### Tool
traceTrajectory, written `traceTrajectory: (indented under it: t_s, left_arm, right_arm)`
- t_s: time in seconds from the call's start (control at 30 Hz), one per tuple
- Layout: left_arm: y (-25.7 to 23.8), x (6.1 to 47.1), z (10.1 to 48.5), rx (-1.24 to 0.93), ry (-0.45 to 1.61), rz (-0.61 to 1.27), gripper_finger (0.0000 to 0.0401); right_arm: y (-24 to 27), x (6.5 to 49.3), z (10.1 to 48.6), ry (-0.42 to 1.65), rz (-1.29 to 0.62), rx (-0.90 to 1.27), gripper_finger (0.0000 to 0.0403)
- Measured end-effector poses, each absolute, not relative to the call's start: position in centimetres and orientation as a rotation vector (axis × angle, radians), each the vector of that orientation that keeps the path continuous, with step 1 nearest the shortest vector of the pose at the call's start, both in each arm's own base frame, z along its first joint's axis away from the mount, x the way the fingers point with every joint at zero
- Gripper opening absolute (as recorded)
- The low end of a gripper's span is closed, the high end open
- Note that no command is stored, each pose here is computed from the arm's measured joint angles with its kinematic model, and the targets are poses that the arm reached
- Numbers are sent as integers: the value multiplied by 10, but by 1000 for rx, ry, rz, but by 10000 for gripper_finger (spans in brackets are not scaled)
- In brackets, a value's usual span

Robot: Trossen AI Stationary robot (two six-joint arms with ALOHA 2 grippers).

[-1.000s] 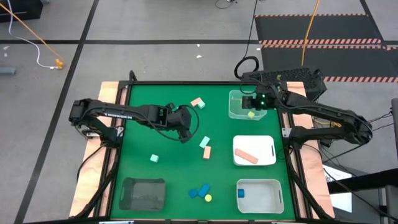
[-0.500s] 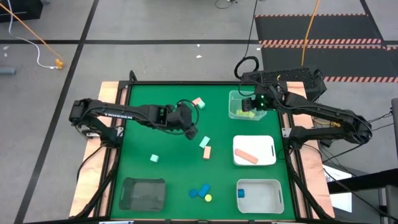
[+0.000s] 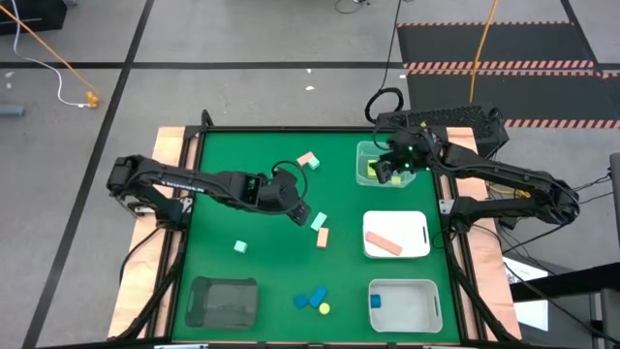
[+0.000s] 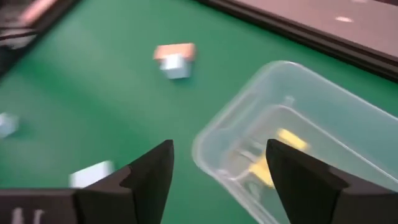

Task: Sort & place blocks by color
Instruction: Put the bottom left light blue block into the black transparent bin

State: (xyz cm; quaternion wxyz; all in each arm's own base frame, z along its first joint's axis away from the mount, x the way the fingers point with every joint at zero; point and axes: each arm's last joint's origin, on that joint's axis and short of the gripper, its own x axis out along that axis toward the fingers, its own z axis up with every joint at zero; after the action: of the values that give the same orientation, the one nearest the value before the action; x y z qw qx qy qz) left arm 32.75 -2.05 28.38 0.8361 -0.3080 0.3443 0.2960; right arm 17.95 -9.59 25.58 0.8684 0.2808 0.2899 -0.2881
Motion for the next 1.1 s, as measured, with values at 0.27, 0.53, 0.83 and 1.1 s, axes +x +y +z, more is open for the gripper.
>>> traceTrajectory:
  t_s: [0.27,0.53,0.83,1.1]
  left_arm:
    - [-49,341,276,-619,701,524,186]
    - [-67,317,254,-667,993,623,186]
    - [-80,269,246,-758,1372,958,187]
    - [-84,258,229,-738,1464,976,233]
  right_arm:
    - [-95,185,262,560,-470,513,243]
    - [-95,185,261,575,-463,493,243]
    - [-95,185,261,583,-454,466,242]
    - [-95,185,261,576,-459,470,242]
